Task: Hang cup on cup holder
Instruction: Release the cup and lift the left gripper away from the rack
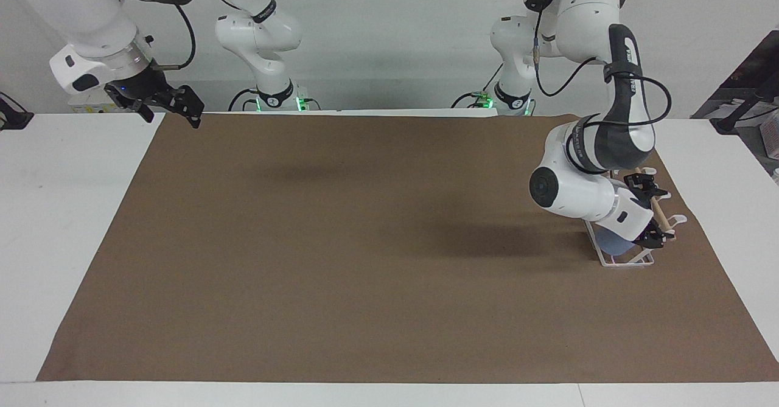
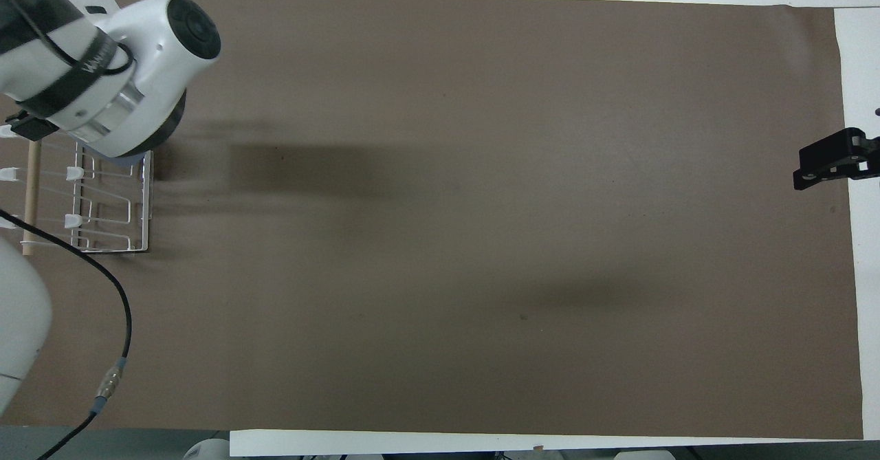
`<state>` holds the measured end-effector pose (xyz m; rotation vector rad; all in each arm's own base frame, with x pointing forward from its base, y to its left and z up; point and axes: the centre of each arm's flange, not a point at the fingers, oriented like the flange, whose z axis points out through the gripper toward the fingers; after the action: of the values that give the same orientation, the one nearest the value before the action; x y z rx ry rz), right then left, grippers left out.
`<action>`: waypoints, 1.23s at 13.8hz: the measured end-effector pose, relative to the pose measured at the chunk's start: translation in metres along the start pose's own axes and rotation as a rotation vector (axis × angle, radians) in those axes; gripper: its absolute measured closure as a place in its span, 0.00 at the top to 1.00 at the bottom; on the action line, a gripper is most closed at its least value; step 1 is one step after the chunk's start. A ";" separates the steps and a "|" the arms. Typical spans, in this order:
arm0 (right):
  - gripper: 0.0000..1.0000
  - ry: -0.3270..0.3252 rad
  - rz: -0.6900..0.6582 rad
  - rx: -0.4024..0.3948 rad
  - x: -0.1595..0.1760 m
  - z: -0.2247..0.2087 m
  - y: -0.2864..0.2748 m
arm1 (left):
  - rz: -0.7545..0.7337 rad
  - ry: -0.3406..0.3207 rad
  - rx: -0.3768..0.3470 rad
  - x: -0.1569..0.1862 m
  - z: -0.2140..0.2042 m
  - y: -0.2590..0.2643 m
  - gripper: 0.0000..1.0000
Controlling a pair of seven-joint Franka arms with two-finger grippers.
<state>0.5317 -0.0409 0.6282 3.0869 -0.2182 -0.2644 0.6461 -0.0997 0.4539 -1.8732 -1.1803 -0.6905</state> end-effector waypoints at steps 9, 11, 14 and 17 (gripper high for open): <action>1.00 0.002 -0.002 0.000 -0.001 -0.001 -0.001 | 0.273 -0.521 -0.218 0.102 -0.030 -0.083 1.00; 1.00 0.002 -0.002 0.000 -0.001 -0.001 -0.001 | 0.356 -0.664 -0.297 0.108 -0.034 -0.103 1.00; 1.00 0.002 -0.002 0.000 -0.001 -0.001 -0.001 | 0.549 -0.812 -0.441 0.099 -0.049 -0.112 1.00; 1.00 0.002 -0.002 0.000 -0.001 -0.001 -0.001 | 0.819 -0.823 -0.624 0.094 -0.059 -0.113 1.00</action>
<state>0.5309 -0.0397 0.6288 3.0874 -0.2147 -0.2620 0.5805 -0.0776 0.5958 -3.0369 -0.4969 0.2593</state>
